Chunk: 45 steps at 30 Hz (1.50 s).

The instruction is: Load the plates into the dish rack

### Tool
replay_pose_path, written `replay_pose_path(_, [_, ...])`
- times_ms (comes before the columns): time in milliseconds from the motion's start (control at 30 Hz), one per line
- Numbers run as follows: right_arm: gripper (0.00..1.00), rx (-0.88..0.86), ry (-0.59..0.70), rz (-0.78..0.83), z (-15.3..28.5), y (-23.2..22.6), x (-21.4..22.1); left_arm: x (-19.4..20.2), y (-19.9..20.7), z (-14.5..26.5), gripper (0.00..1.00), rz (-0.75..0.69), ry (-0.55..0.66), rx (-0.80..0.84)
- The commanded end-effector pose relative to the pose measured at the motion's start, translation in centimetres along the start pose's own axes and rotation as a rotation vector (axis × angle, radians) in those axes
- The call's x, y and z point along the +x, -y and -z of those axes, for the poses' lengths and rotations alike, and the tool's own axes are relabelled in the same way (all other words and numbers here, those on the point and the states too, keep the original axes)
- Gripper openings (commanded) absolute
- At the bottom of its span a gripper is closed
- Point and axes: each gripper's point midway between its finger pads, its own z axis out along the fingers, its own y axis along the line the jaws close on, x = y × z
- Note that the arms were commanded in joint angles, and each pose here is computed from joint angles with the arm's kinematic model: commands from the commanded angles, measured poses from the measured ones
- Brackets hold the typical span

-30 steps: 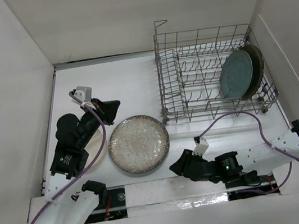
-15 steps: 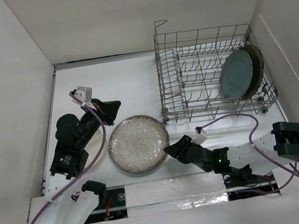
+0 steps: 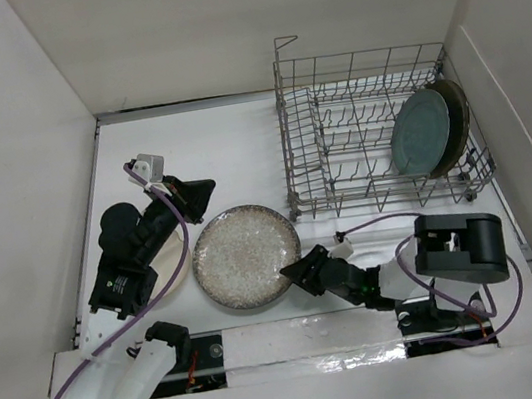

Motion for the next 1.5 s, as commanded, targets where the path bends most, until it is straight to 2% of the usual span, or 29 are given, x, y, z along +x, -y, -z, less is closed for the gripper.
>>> replay_pose_path(0, [0.46, 0.017, -0.017, -0.025, -0.3, 1.9, 0.1, -2.1, 1.4, 0.3, 0.0, -0.016, 0.061, 0.043])
replay_pose_path(200, [0.31, -0.03, -0.033, -0.109, -0.8, 2.4, 0.5, -1.8, 1.4, 0.0, 0.0, -0.012, 0.045, 0.053])
replay_pose_path(333, [0.14, -0.036, -0.033, -0.131, -1.1, 3.6, 0.4, -1.8, 1.4, 0.0, 0.0, -0.012, 0.045, 0.052])
replay_pose_path(433, [0.03, -0.058, -0.031, -0.138, -0.8, 3.3, 0.2, -1.8, 1.3, 0.0, 0.0, -0.014, 0.047, 0.046])
replay_pose_path(500, [0.0, -0.06, -0.021, -0.127, -0.6, 3.0, 0.1, -1.8, 1.3, 0.0, 0.0, -0.014, 0.047, 0.046])
replay_pose_path(633, [0.0, -0.061, 0.018, -0.081, 0.0, 1.6, -0.2, -1.8, 1.2, -0.1, 0.0, -0.015, 0.044, 0.045])
replay_pose_path(667, [0.0, -0.001, 0.023, -0.008, 0.1, 2.8, 0.0, -1.8, 1.2, -0.1, 0.0, -0.015, 0.044, 0.043])
replay_pose_path(733, [0.0, -0.045, 0.046, 0.019, 0.3, -0.7, 0.2, -1.8, 1.2, -0.1, 0.0, -0.016, 0.045, 0.043])
replay_pose_path(767, [0.0, 0.043, 0.066, 0.122, 0.4, 1.0, 0.0, -1.9, 1.3, 0.0, 0.0, -0.016, 0.047, 0.044])
replay_pose_path(800, [0.0, 0.028, 0.106, 0.135, 0.9, -0.8, -0.7, -1.8, 1.3, 0.0, 0.0, -0.015, 0.046, 0.044])
replay_pose_path(867, [0.0, 0.073, 0.133, 0.231, 1.3, -1.5, -0.7, -1.9, 1.2, 0.0, 0.0, -0.017, 0.048, 0.041])
replay_pose_path(1033, [0.0, 0.109, 0.192, 0.312, 2.2, -2.4, -1.4, -2.0, 1.3, 0.1, 0.0, -0.02, 0.053, 0.043])
replay_pose_path(1267, [0.0, 0.071, 0.271, 0.499, 5.2, -7.5, -1.3, -2.4, 1.2, 0.3, 0.0, -0.023, 0.065, 0.032])
replay_pose_path(1467, [0.0, -0.082, 0.313, 0.488, 8.4, -14.0, -3.1, -3.2, 1.0, 0.6, 0.0, -0.03, 0.093, 0.005])
